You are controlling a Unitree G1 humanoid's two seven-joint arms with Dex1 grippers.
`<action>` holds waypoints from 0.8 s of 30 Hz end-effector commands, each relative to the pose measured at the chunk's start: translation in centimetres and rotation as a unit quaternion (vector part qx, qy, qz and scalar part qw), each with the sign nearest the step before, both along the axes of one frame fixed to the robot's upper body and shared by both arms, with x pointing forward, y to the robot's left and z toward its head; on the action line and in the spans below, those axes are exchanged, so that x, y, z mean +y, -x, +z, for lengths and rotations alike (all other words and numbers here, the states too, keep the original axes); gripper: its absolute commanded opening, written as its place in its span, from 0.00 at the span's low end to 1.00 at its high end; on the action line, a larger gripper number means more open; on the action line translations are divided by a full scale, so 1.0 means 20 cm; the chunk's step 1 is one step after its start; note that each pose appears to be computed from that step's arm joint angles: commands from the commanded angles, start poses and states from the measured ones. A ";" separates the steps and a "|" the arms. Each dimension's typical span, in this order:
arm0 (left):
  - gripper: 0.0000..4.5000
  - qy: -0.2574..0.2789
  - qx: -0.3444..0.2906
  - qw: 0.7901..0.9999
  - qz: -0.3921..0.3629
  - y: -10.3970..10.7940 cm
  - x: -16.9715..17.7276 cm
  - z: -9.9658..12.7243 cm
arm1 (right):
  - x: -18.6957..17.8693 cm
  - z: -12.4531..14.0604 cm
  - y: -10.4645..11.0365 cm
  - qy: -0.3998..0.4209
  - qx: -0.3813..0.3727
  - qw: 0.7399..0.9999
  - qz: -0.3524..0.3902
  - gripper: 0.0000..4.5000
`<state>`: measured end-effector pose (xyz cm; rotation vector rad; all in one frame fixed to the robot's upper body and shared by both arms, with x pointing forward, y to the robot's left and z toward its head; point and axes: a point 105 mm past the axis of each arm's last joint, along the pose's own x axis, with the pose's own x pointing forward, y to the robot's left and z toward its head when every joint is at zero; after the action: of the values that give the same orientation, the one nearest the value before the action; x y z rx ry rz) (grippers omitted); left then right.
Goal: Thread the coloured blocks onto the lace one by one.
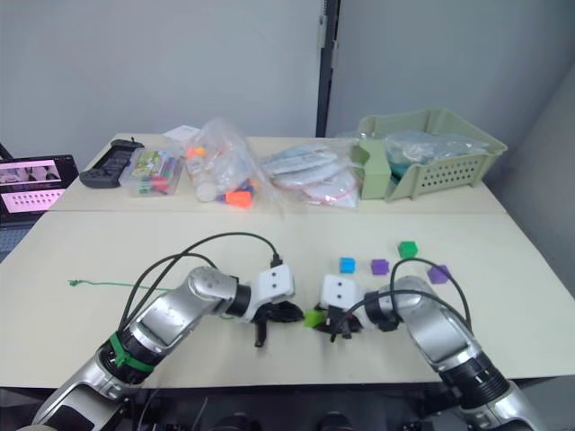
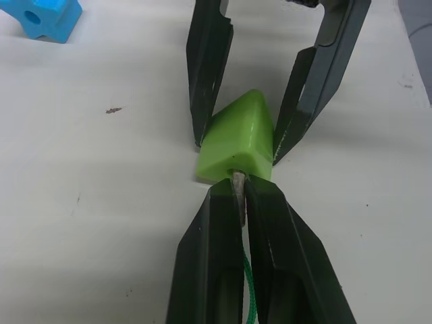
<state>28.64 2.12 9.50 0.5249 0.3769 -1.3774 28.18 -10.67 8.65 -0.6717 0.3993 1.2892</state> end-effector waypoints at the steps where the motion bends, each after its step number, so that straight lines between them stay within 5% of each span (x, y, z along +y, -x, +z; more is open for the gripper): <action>1: 0.00 0.022 -0.023 0.999 0.002 -0.03 0.00 0.02 | 0.05 0.01 0.05 -0.017 0.001 1.000 0.016 0.29; 11: 0.73 0.065 -0.040 0.997 -0.019 0.00 0.10 0.14 | 0.03 -0.01 0.09 -0.014 0.011 1.000 0.007 0.29; 17: 0.73 0.035 -0.019 0.998 -0.042 0.05 0.24 0.10 | -0.02 -0.03 0.07 0.010 0.009 1.000 -0.013 0.29; 24: 0.73 0.035 -0.035 0.998 -0.044 0.04 0.20 0.03 | -0.04 -0.03 0.07 0.016 0.012 1.000 -0.013 0.29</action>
<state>27.84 6.26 9.92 0.5072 0.2747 -1.4430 26.72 -10.88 8.33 -0.6715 0.4137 1.2860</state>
